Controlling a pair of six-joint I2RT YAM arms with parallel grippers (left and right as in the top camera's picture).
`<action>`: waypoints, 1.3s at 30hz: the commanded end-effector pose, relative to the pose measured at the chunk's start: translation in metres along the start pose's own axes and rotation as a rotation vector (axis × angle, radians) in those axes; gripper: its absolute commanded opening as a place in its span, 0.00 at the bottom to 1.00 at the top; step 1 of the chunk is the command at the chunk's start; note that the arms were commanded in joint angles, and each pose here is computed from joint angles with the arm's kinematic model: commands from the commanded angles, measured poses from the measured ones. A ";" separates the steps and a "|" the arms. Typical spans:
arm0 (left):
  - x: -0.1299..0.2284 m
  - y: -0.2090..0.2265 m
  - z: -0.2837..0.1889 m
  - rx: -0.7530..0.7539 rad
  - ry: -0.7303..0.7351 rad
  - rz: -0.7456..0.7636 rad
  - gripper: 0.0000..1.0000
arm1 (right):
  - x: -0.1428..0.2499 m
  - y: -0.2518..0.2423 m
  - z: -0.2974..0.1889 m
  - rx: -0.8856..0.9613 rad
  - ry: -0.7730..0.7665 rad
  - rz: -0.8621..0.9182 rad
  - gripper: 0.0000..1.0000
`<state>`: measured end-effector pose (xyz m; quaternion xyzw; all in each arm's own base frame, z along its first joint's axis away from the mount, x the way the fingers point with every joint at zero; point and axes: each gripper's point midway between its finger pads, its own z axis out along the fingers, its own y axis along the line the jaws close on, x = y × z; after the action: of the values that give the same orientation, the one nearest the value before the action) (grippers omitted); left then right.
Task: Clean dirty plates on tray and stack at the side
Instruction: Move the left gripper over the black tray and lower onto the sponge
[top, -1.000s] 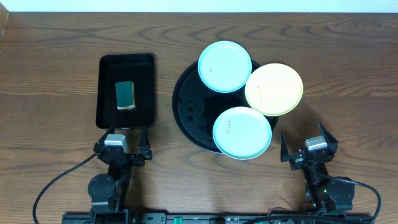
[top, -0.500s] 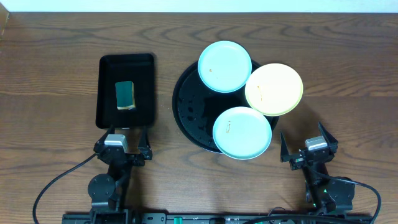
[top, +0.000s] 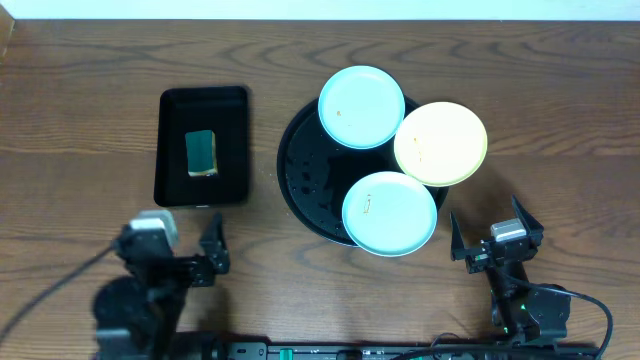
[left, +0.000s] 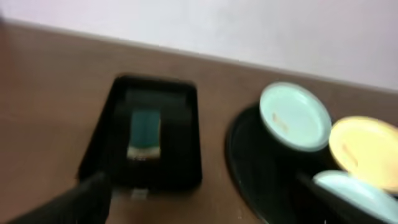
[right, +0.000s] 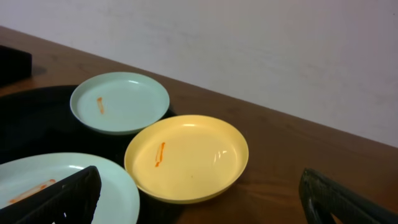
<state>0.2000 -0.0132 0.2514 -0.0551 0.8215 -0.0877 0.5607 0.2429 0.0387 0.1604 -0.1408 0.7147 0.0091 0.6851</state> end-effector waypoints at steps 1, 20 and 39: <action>-0.046 -0.006 -0.006 -0.041 0.137 0.032 0.91 | 0.000 0.003 0.000 -0.011 -0.003 0.010 0.99; -0.067 0.005 0.134 -0.107 0.705 0.048 0.69 | 0.000 0.003 0.000 -0.011 -0.003 0.010 0.99; 0.085 0.090 0.234 -0.309 1.166 -0.057 0.68 | 0.000 0.003 0.000 -0.011 -0.003 0.010 0.99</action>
<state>0.3907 0.0223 0.0871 -0.0706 0.9972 -0.0097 0.0212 0.2430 0.0386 0.1605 -0.1405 0.7146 0.0088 0.6852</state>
